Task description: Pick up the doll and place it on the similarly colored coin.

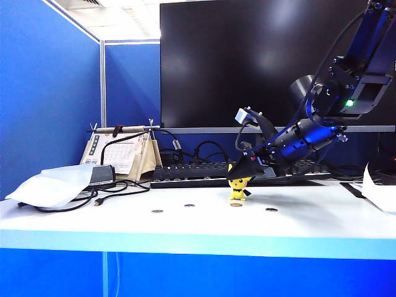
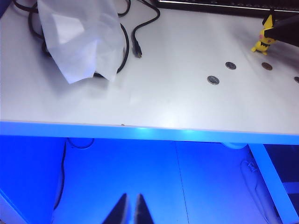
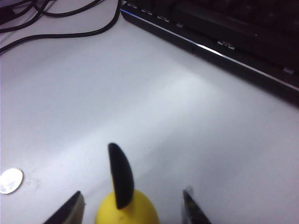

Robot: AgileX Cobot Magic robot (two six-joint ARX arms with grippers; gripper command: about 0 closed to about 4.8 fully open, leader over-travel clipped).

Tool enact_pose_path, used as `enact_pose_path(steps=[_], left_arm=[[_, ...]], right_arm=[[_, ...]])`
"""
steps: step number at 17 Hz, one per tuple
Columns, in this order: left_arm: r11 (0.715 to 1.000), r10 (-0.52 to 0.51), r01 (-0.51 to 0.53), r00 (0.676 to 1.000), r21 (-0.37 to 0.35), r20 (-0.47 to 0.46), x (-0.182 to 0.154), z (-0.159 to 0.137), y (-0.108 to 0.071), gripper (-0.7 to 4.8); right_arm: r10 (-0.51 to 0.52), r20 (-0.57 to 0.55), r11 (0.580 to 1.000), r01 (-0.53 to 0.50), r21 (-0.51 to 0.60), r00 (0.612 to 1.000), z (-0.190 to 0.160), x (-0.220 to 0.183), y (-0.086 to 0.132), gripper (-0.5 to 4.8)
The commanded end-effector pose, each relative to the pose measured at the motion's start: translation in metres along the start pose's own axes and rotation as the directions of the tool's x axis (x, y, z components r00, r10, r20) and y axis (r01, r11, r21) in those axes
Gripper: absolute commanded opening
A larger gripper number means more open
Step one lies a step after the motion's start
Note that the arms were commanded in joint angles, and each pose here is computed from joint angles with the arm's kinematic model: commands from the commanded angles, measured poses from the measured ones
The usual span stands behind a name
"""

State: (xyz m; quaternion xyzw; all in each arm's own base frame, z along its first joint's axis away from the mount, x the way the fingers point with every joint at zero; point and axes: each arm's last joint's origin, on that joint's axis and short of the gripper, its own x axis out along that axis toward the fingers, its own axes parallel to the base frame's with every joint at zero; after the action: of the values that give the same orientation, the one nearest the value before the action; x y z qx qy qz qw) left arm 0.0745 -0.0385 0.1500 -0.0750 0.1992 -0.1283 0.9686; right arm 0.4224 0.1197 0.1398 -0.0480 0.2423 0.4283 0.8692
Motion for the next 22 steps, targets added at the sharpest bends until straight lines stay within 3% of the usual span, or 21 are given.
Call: enact_pose_path(steps=[1, 4, 5, 9, 12, 22], left_arm=[[1.000, -0.002, 0.002, 1.000, 0.000, 0.004, 0.0001, 0.0003, -0.0001, 0.30], [1.000, -0.002, 0.002, 1.000, 0.000, 0.004, 0.0001, 0.0003, -0.0001, 0.30], [1.000, -0.002, 0.002, 1.000, 0.000, 0.004, 0.0001, 0.0003, -0.0001, 0.30], [1.000, -0.002, 0.002, 1.000, 0.000, 0.004, 0.0001, 0.0003, -0.0001, 0.30], [1.000, -0.002, 0.002, 1.000, 0.000, 0.004, 0.0001, 0.0003, -0.0001, 0.30], [1.000, -0.002, 0.002, 1.000, 0.000, 0.004, 0.0001, 0.0003, -0.0001, 0.30]], right_arm=[[-0.016, -0.001, 1.000, 0.016, 0.001, 1.000, 0.0019, -0.0006, 0.0003, 2.28], [-0.016, -0.002, 1.000, 0.016, 0.001, 1.000, 0.0018, -0.0006, 0.0003, 2.00], [-0.015, -0.005, 1.000, 0.015, 0.003, 1.000, 0.0015, -0.0006, 0.0004, 1.53], [-0.014, -0.008, 1.000, 0.014, 0.013, 1.000, 0.0013, -0.0006, 0.0005, 1.42], [-0.011, -0.007, 0.999, 0.011, 0.037, 1.000, 0.0013, -0.0006, 0.0006, 1.04], [-0.011, 0.007, 0.997, 0.010, 0.080, 1.000, 0.0068, -0.0041, 0.0019, 1.02]])
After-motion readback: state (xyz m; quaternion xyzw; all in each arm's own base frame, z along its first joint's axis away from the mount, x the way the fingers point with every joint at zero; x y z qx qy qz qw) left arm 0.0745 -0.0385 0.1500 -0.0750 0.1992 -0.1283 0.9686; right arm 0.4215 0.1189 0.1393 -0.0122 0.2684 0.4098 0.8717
